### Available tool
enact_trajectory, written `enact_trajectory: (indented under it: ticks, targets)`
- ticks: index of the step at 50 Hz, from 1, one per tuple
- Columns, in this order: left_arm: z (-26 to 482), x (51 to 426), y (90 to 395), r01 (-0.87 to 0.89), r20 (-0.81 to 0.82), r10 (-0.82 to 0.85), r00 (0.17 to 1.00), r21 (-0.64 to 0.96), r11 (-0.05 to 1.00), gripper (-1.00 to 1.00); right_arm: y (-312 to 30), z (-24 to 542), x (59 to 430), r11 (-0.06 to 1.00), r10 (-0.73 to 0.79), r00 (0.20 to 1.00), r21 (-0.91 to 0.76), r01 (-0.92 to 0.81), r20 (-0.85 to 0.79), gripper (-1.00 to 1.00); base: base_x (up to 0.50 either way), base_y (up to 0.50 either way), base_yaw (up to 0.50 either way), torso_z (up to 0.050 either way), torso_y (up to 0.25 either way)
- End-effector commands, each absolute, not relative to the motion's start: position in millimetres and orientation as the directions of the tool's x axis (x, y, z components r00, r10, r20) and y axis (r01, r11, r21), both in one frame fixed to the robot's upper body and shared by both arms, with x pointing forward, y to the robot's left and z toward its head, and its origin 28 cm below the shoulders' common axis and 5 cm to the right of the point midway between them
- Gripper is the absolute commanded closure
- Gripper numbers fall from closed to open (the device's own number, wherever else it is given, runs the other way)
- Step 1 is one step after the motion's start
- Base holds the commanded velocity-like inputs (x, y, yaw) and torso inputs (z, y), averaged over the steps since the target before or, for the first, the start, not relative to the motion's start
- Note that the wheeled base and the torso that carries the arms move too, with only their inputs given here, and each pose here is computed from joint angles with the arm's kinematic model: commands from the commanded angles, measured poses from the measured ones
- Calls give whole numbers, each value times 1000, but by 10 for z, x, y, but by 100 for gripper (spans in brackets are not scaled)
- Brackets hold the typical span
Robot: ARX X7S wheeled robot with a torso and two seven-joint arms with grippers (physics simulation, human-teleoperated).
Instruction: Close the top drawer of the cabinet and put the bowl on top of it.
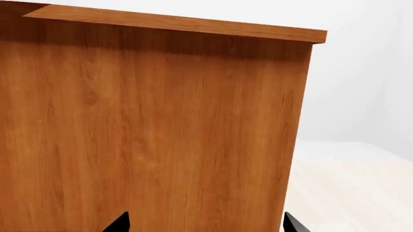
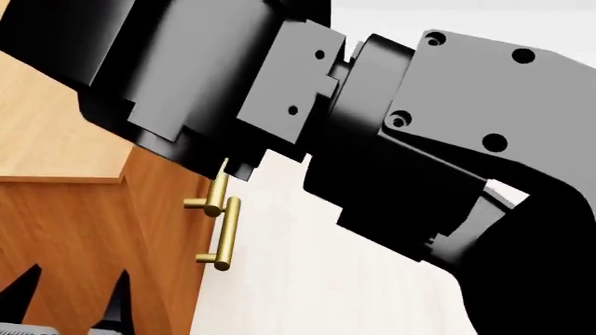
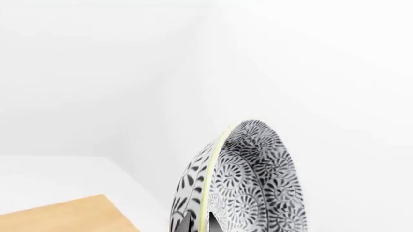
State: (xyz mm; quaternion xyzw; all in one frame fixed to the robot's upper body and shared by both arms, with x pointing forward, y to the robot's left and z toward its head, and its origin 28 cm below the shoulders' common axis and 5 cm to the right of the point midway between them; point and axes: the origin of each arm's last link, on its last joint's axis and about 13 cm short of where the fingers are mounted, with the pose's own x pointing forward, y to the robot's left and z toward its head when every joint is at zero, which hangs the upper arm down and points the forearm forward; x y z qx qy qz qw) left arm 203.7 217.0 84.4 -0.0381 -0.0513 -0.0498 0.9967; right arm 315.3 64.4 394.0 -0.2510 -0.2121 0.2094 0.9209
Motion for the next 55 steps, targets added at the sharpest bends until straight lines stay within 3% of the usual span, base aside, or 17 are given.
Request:
enact_trajectory:
  ticks: [1,32,55]
  targets:
    - [824,2072,2193,75,101,-67,993,-73,995,-100,778,3847,3211,745,555,783,-586,-318,281,100,0,0,0,0,0]
    - [684,2101,2296,44,95,-34,995,-100,994,-100,914,3143,3094,620,688,711,-624,-476,142,100,0,0,0,0,0]
    - [647,2109,2280,51,92,-41,995,-108,993,-100,862,2792,3226,605,676,733,-618,-501,68,100,0,0,0,0,1]
